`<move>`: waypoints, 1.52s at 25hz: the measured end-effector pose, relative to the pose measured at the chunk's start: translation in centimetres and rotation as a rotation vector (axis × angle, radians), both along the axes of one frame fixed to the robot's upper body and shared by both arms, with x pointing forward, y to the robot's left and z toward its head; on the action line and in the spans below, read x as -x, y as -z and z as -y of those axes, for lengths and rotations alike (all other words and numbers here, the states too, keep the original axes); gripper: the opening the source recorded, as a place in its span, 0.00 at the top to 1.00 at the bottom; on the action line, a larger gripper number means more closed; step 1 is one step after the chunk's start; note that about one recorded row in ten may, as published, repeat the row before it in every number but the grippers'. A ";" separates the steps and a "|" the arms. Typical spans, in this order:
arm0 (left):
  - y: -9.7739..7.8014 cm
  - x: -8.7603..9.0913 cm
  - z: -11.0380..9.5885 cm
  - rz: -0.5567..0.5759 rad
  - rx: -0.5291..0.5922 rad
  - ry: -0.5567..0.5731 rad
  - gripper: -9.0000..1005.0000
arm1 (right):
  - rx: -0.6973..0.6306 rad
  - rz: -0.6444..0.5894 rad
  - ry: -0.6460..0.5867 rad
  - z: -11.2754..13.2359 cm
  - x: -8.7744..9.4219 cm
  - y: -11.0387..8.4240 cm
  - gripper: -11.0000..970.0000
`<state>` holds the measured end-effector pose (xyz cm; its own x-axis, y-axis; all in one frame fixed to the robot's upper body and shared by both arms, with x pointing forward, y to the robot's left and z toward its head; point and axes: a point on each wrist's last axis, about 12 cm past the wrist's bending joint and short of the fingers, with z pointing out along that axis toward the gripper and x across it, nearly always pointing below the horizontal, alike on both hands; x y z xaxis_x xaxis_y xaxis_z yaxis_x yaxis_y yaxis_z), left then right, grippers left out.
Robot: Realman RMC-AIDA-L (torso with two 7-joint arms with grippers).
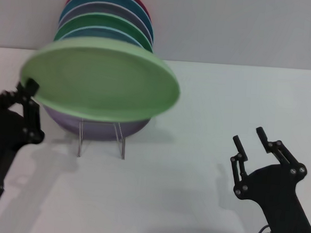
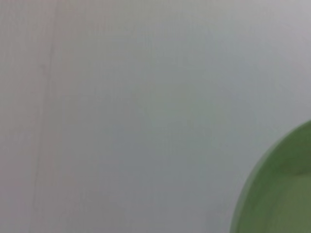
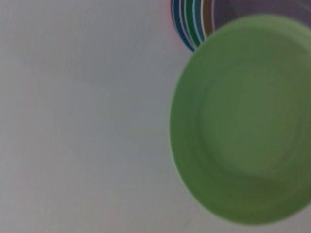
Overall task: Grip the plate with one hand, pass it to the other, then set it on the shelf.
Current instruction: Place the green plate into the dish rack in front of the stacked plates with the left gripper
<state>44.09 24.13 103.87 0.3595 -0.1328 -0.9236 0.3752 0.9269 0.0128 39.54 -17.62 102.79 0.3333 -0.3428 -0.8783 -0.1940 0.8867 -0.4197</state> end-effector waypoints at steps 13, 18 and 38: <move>-0.5 -3.0 -3.3 0.050 -0.179 -0.071 0.93 | 0.019 -0.017 0.026 0.4 -0.9 0.2 0.64; 0.3 -3.0 -3.4 -0.012 -0.201 -0.077 0.92 | 0.020 -0.016 0.038 0.6 -1.1 0.2 0.64; 2.6 -3.6 -2.6 -0.192 -0.286 -0.053 0.91 | 0.038 -0.013 0.042 0.5 -1.6 0.2 0.64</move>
<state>47.67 26.70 101.26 0.1752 0.1554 -0.9722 0.3471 0.9143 0.2087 41.13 -18.08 102.62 0.3066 -0.3897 -0.8684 -0.1622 0.8776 -0.4511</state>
